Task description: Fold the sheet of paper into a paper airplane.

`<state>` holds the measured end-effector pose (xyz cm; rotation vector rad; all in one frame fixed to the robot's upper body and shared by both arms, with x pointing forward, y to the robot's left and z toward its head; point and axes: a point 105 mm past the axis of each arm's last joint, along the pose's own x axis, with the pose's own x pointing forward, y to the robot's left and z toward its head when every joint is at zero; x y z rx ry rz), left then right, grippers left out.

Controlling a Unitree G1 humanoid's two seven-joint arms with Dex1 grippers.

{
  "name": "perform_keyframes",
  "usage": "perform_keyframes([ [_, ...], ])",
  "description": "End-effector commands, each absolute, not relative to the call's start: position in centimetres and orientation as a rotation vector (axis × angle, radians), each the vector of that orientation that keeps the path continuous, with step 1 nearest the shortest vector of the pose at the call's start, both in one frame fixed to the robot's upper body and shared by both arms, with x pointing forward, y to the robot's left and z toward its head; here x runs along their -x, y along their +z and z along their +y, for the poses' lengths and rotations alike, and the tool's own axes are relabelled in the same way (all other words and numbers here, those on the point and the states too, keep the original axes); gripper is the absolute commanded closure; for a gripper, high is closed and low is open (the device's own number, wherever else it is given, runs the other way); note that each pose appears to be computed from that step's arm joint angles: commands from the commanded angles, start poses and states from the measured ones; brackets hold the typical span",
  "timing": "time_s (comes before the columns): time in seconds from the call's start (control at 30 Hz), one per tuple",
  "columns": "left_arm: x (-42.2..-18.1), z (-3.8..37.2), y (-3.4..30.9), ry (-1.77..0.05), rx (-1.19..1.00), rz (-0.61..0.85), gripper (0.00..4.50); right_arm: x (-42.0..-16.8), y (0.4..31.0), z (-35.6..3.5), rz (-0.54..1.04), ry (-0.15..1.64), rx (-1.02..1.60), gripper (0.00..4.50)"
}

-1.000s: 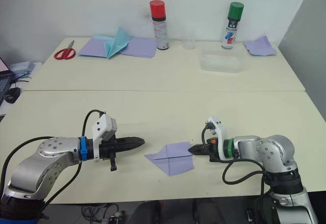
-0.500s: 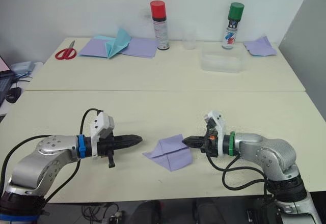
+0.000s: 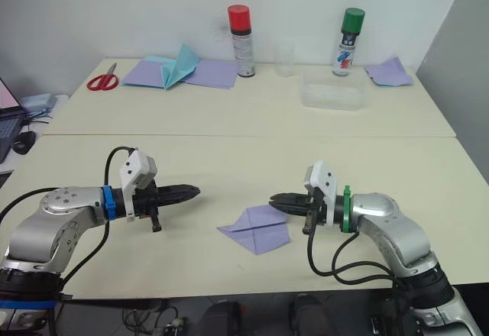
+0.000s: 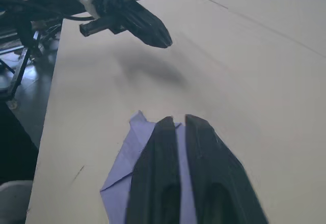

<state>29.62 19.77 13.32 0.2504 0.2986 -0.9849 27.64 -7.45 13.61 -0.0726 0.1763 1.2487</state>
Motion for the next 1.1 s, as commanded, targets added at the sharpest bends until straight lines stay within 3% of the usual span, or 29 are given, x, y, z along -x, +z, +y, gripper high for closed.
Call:
perform_keyframes([
  [0.03,-29.2,19.2,14.1,-1.007,-0.279,0.263,4.50,-27.8,13.2,-8.7,0.332,1.190,-0.037,2.99],
  [0.13,-28.6,18.4,14.0,-1.043,-0.271,0.268,4.50,-27.9,11.2,-9.7,0.575,1.076,-0.202,1.92],
  [0.27,-27.0,15.4,13.8,-1.173,-0.344,0.224,4.50,-27.9,10.9,-9.4,0.712,1.034,-0.337,0.50],
  [0.53,-25.7,12.4,10.0,-1.258,-0.427,0.257,4.50,-27.6,10.2,-9.6,0.876,0.967,-0.467,0.50],
  [1.1,-25.7,13.1,5.7,-1.222,-0.447,0.412,4.50,-27.6,8.2,-8.5,1.012,0.896,-0.543,0.50],
])
